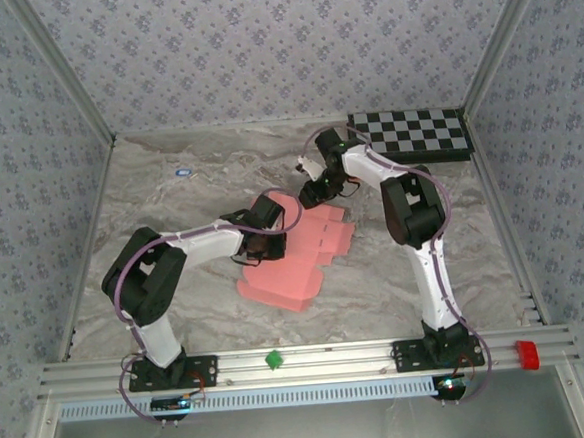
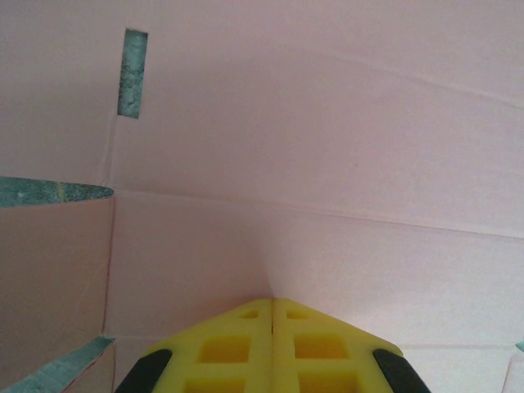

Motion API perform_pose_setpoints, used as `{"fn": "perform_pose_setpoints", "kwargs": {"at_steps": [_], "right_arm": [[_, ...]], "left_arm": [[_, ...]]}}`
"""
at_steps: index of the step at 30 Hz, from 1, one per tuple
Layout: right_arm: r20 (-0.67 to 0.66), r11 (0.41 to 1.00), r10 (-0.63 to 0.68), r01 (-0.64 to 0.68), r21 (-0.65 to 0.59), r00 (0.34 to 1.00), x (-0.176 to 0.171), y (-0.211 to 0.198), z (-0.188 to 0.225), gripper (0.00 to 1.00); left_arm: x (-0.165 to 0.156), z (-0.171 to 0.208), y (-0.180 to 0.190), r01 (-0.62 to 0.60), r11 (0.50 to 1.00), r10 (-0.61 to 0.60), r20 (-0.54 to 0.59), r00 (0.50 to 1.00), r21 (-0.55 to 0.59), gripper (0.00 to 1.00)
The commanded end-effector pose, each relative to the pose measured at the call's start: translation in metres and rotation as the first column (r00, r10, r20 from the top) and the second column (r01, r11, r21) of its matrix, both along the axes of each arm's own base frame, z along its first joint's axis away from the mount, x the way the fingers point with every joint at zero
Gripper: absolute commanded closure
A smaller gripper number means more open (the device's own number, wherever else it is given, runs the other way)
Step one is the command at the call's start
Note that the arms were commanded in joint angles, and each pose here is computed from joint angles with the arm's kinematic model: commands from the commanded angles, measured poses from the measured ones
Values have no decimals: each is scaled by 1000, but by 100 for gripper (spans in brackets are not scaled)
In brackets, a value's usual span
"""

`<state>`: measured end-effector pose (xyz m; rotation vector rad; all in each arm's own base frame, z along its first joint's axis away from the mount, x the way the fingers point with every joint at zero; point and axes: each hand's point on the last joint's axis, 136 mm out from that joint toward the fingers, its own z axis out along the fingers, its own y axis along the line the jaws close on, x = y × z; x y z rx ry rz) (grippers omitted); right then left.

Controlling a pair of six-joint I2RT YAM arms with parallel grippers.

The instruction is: Fold the paper box

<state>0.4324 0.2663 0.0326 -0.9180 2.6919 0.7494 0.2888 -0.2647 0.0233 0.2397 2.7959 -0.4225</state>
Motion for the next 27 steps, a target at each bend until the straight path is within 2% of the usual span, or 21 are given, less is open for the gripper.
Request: {"fn": "perform_pose_setpoints", "kwargs": {"at_steps": [1,8,13,19,21,24,27], "right_arm": [[-42,998,48,-47,30,998,-11,6,6,66],[-26,996,70,-69,54,997,-14,7,23,73],[-11,994,99,-99,46,995,-19,4,33,85],[73,994,107,-107,-5,992,-15,-4,45,93],[116,993,117,-115,-20,986,-13,-6,49,96],[173,991,133,-128,-36,976,-10,-8,58,99],[236,989,149,-140,-55,960,-7,-9,65,100]], "left_arm": [[-11,-19,15,0,997,3,-30,1000,80,100],[-11,-18,16,-1,997,3,-30,1000,83,100],[-9,-12,14,1,998,1,-18,1000,70,100],[-5,11,5,10,1000,-10,21,1000,10,100],[-3,24,4,8,1000,-7,46,999,-12,96],[-3,41,9,-8,1000,10,86,996,-25,84],[-8,46,24,-38,999,39,108,993,-13,79]]}}
